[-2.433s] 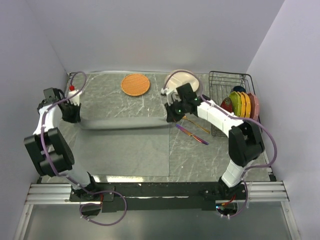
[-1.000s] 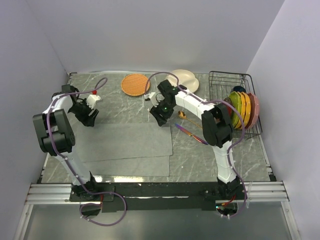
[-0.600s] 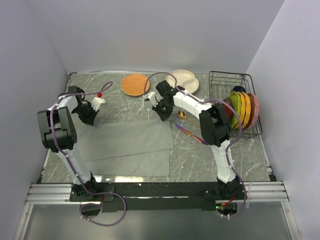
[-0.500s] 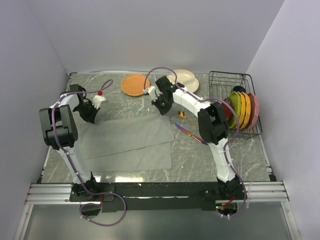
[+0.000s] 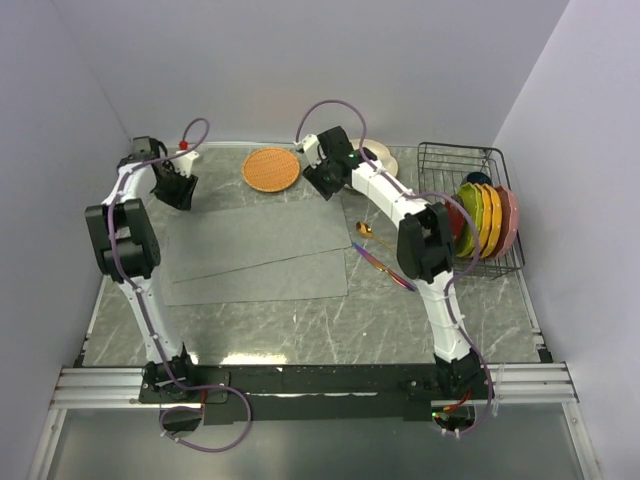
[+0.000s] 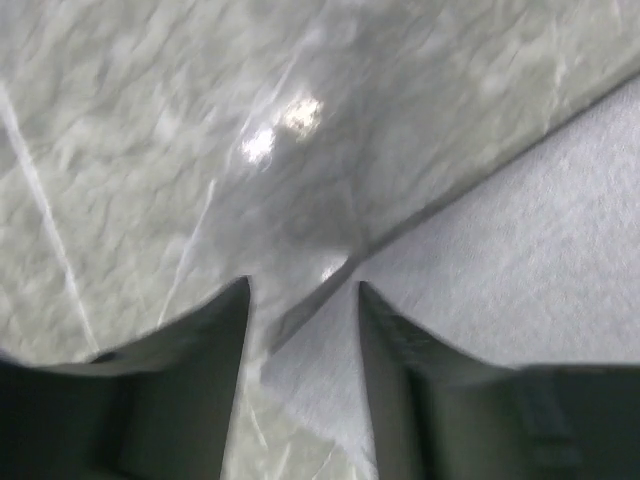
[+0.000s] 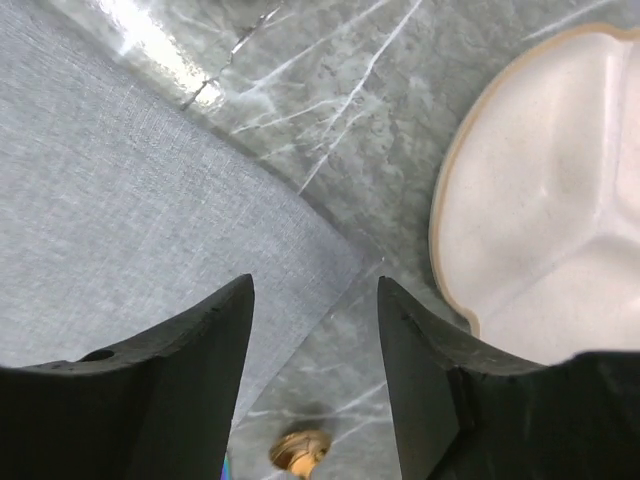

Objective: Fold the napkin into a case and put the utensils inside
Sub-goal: Move the rectangle-folded napkin to the center of the board.

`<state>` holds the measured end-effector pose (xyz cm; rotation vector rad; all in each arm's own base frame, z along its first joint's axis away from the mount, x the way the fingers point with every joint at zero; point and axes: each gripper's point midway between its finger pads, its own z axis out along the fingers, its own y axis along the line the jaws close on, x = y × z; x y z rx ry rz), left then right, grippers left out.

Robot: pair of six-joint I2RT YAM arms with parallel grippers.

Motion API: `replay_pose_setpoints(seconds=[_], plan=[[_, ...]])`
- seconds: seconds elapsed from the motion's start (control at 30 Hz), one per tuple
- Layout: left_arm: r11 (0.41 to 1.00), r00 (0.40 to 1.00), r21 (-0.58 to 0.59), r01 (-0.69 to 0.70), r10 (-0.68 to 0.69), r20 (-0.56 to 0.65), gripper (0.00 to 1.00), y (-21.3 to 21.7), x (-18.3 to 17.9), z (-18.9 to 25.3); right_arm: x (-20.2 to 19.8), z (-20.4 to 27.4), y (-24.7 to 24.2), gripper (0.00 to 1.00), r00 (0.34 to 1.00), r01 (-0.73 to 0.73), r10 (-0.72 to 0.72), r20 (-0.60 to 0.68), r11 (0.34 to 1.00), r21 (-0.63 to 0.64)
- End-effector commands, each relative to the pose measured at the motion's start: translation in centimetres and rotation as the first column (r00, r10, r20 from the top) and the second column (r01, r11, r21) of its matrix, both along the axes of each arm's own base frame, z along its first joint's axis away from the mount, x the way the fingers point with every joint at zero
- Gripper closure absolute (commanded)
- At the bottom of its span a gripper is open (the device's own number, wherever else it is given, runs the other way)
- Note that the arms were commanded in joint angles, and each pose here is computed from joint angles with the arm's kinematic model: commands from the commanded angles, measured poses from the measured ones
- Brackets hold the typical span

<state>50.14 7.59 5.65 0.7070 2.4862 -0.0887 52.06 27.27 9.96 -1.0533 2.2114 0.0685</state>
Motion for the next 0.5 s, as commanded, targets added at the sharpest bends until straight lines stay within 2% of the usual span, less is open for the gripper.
replay_pose_setpoints(seconds=[0.0,0.03,0.13,0.27,0.47], plan=[[0.99,0.993,-0.09,-0.106,0.11,0.036,0.44,1.3,-3.4,5.8,-2.7,5.4,-0.7,0.39,0.998,0.067,-0.065,-0.02,0.991,0.118],[0.987,0.992,-0.108,-0.119,0.123,0.035,0.44,1.3,-4.2,6.3,-3.7,7.1,-0.9,0.39,0.997,0.071,-0.069,-0.021,0.986,0.151],[0.961,0.979,-0.187,-0.201,0.203,-0.014,0.44,1.6,-7.8,7.1,-7.1,6.6,-1.6,0.39,0.985,0.124,-0.097,-0.143,0.972,0.197],[0.903,0.945,-0.28,-0.326,0.31,-0.101,0.44,1.2,-12.2,6.4,-11.3,3.8,-2.9,0.39,0.93,0.216,-0.132,-0.343,0.951,0.221],[0.832,0.899,-0.346,-0.434,0.424,-0.107,0.43,-0.3,-14.8,6.1,-14.8,0.2,-4.4,0.45,0.867,0.304,-0.182,-0.463,0.931,0.203]])
